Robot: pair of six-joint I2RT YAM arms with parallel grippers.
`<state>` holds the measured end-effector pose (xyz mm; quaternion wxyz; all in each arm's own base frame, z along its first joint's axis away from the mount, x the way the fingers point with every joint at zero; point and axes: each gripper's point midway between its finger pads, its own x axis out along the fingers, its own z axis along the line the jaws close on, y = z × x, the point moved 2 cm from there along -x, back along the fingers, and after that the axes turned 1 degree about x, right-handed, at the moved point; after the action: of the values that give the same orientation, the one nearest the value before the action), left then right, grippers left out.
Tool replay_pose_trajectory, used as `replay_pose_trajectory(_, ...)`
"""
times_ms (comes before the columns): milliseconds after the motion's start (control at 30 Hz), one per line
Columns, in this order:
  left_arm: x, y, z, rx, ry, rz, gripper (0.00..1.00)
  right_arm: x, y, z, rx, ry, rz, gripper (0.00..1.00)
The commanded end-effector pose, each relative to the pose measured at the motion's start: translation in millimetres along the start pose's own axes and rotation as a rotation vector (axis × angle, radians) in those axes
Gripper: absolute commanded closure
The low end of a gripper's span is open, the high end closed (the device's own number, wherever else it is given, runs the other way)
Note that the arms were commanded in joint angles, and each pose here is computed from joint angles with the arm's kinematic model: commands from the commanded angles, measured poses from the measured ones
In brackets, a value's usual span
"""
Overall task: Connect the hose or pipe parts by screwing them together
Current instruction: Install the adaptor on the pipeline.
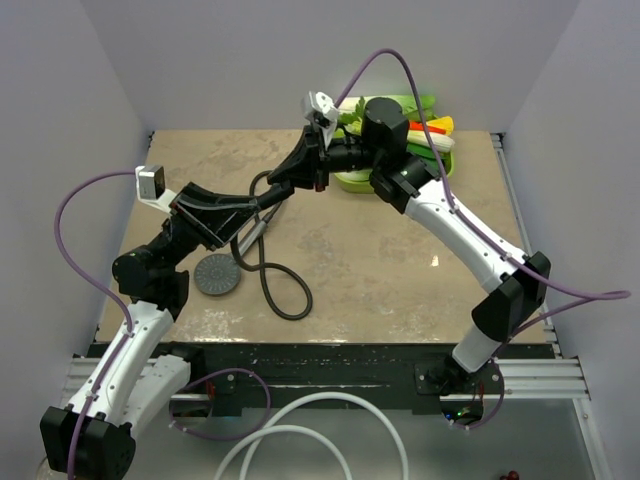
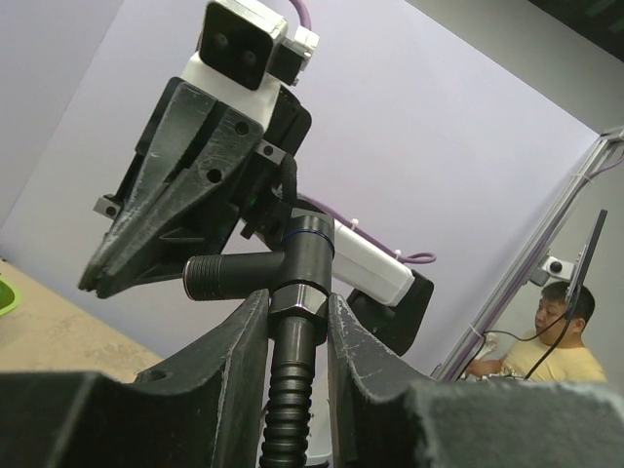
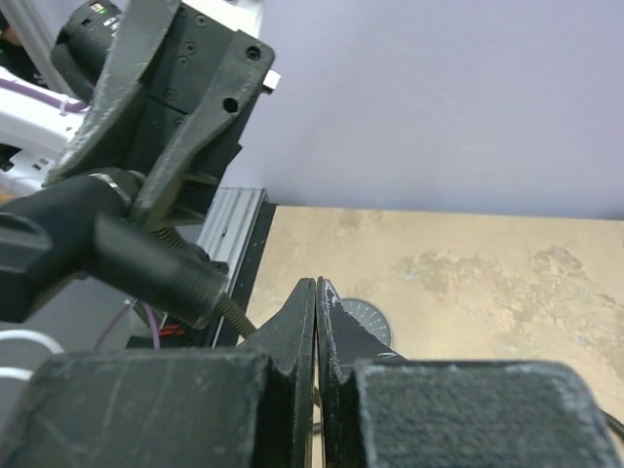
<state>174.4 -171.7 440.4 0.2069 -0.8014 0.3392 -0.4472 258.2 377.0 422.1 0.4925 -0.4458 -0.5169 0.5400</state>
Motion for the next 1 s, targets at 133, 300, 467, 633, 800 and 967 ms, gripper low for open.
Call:
replay_pose_trajectory(133, 6, -18, -26, 0.048, 0.065, -0.057, 1.00, 4, -24, 3, -0.045, -0.049, -0.092, 1.00)
replay_pose_trajectory(300, 5, -17, -17, 0.031, 0.038, -0.060, 1.00, -3, -25, 26, -0.061, -0.122, -0.126, 1.00)
replay_pose_trajectory(467, 6, -17, -12, 0.031, 0.025, -0.066, 1.00, -8, -27, 49, -0.066, -0.181, -0.136, 1.00)
replay_pose_trajectory(633, 6, -18, -11, 0.018, 0.018, -0.068, 1.00, -7, -23, 45, -0.078, -0.133, -0.132, 1.00)
replay_pose_trajectory(800, 7, -19, -17, 0.018, 0.031, -0.057, 1.00, -2, -18, 22, -0.077, -0.044, -0.114, 1.00)
replay_pose_trajectory(967, 6, -16, -14, 0.003, 0.018, -0.044, 1.00, 1, -36, 22, -0.121, -0.054, -0.163, 1.00)
